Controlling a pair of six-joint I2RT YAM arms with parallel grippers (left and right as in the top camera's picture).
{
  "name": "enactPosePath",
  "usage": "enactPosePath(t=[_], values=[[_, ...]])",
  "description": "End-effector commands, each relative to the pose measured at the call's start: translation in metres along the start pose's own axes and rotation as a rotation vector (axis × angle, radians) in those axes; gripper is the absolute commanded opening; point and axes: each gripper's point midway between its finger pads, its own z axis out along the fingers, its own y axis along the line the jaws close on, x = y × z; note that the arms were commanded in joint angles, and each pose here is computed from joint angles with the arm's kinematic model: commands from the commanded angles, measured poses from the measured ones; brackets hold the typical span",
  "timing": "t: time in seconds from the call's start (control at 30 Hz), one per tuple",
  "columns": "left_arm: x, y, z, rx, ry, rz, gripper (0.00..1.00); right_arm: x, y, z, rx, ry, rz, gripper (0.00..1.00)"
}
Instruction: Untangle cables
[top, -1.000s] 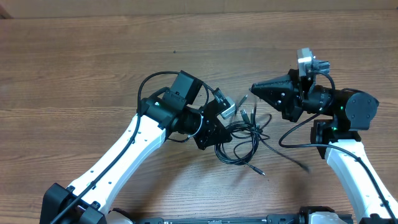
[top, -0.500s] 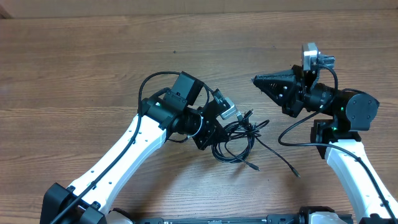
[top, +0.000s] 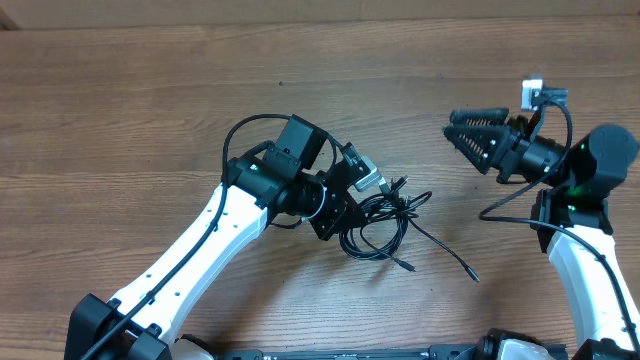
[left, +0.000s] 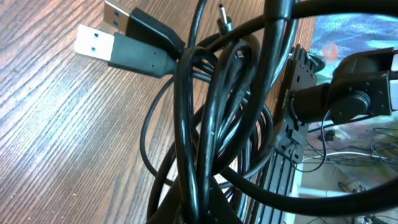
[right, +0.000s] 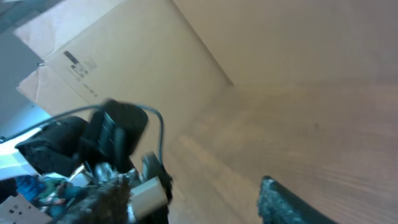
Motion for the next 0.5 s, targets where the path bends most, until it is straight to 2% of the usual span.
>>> enactPosePath(t=[0.0,0.47], values=[[-0.008,-0.012,-0.003,0.046,-0.030,0.015,0.05,0.018,0.003,-0.002,-0.052,0.063,-0.159,0.69],[-0.012,-0.011,-0.003,0.043,-0.045,0.028,0.04,0.084,-0.009,-0.005,-0.047,0.178,-0.108,0.70]])
